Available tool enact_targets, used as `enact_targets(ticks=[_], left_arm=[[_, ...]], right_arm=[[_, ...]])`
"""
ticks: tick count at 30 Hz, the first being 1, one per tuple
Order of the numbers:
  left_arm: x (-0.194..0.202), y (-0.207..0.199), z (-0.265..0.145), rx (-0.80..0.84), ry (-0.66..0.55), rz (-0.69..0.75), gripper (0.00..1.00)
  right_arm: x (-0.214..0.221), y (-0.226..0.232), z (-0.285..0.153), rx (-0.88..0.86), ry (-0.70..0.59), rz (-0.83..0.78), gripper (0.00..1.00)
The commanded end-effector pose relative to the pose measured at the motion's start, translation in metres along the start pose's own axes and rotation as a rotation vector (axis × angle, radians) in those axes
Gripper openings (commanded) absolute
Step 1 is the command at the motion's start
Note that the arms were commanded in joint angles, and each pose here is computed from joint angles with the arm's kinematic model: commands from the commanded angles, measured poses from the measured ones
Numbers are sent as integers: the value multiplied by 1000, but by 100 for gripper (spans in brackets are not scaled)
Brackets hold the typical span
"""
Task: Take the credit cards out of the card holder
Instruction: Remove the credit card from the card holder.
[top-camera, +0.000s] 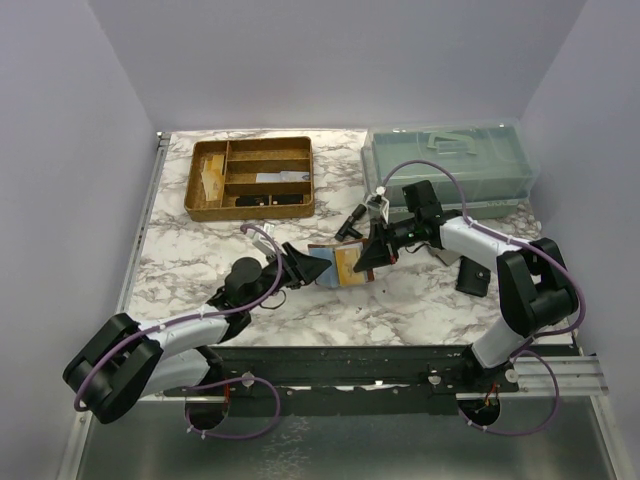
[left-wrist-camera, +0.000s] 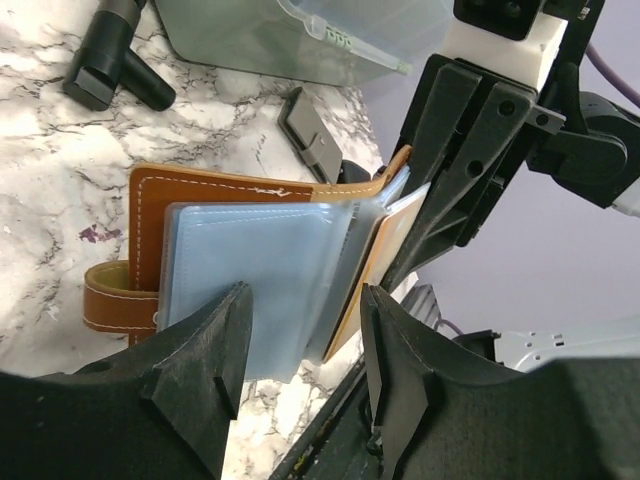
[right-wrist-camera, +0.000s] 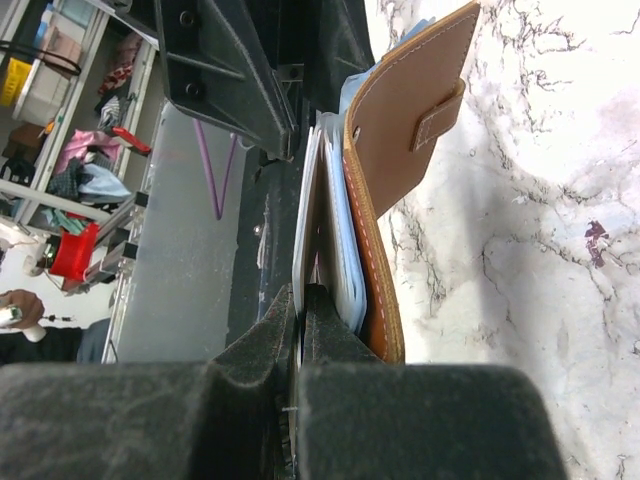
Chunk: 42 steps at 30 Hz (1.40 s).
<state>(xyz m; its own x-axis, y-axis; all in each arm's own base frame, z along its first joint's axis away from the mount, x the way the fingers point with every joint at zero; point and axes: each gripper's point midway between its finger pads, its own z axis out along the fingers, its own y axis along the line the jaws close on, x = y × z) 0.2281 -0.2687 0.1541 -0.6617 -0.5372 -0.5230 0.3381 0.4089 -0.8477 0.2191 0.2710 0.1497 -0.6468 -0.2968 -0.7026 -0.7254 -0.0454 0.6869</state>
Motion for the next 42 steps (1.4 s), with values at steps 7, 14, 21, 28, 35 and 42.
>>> enact_targets(ticks=[7,14,21,28,35,42], left_arm=[[5,-71,-13,271,140,75,57],[10,-111,-13,367,196,44,57],[22,-81,18,244,203,23,58],[21,-43,30,83,155,29,59],[17,-3,21,-70,87,54,59],[25,-14,30,-8,155,106,59]], right_arm=[[1,-14,-1,80,16,18,0],[3,-23,-1,111,23,38,0],[3,-23,-1,120,24,33,0],[2,-23,-2,128,22,29,0],[0,-17,-2,98,15,25,0],[-4,-4,-2,46,2,2,0]])
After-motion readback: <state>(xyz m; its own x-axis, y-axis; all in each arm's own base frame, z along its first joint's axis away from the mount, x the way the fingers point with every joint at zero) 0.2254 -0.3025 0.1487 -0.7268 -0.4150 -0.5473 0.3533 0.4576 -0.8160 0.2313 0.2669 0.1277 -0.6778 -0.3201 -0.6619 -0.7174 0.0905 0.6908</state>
